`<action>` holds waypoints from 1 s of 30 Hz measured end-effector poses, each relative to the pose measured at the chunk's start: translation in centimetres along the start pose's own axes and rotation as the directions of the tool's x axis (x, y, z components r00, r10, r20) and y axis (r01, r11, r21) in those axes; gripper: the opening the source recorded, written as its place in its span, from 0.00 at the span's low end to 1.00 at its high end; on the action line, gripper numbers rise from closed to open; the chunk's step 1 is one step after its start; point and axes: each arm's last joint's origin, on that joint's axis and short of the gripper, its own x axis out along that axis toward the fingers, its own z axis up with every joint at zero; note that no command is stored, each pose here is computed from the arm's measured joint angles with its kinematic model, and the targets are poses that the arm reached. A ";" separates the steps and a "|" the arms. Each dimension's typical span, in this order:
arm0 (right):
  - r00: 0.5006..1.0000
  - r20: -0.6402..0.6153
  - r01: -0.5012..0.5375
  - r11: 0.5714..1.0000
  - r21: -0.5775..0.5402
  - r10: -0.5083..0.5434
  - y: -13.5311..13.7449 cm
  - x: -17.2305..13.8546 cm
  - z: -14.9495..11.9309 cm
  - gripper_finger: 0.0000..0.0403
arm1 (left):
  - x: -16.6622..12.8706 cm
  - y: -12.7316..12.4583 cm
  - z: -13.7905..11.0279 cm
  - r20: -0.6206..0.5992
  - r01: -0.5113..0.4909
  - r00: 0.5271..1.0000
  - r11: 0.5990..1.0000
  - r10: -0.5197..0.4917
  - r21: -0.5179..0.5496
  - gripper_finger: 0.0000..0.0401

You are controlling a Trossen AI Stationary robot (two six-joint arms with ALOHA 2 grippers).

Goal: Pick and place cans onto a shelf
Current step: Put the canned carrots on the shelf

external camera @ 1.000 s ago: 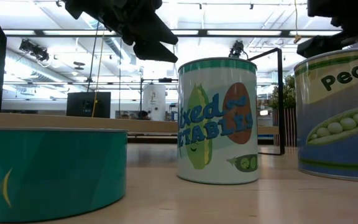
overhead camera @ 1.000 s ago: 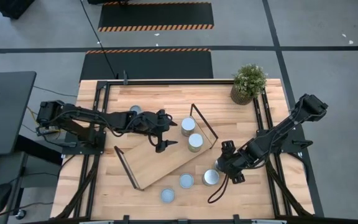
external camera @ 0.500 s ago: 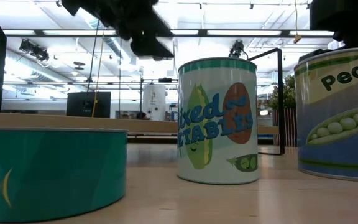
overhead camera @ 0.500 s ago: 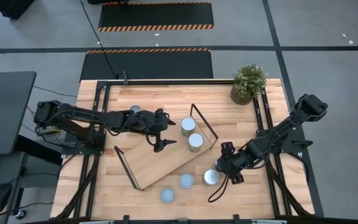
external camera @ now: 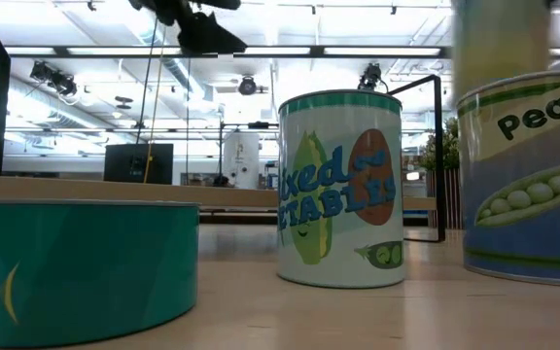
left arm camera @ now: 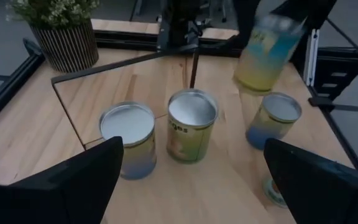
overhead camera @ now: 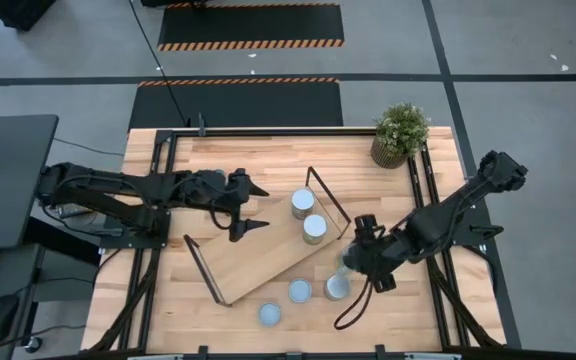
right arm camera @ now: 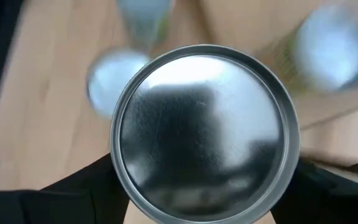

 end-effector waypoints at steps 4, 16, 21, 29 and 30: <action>0.980 0.182 0.084 0.996 -0.035 -0.076 -0.8 -3.5 2.7 0.76 | -0.7 0.0 0.4 0.028 0.013 1.000 1.000 -0.013 -0.011 0.99; 0.953 0.279 0.181 0.963 -0.200 -0.121 -6.4 0.5 9.1 0.76 | -3.9 0.1 1.4 0.113 0.024 0.993 1.000 -0.022 -0.016 0.99; 0.972 0.228 0.101 0.979 -0.176 -0.060 -11.0 3.6 10.7 0.76 | -6.3 0.2 1.6 0.135 0.025 0.991 1.000 -0.023 -0.016 0.99; 0.986 0.163 0.008 0.988 -0.153 0.018 -16.1 8.4 12.1 0.77 | -7.6 0.4 1.3 0.125 -0.004 0.992 1.000 0.005 -0.002 0.99; 0.988 0.155 -0.003 0.988 -0.151 0.027 -16.5 8.9 12.2 0.77 | -7.6 0.4 1.1 0.112 -0.011 0.994 1.000 0.010 0.003 0.99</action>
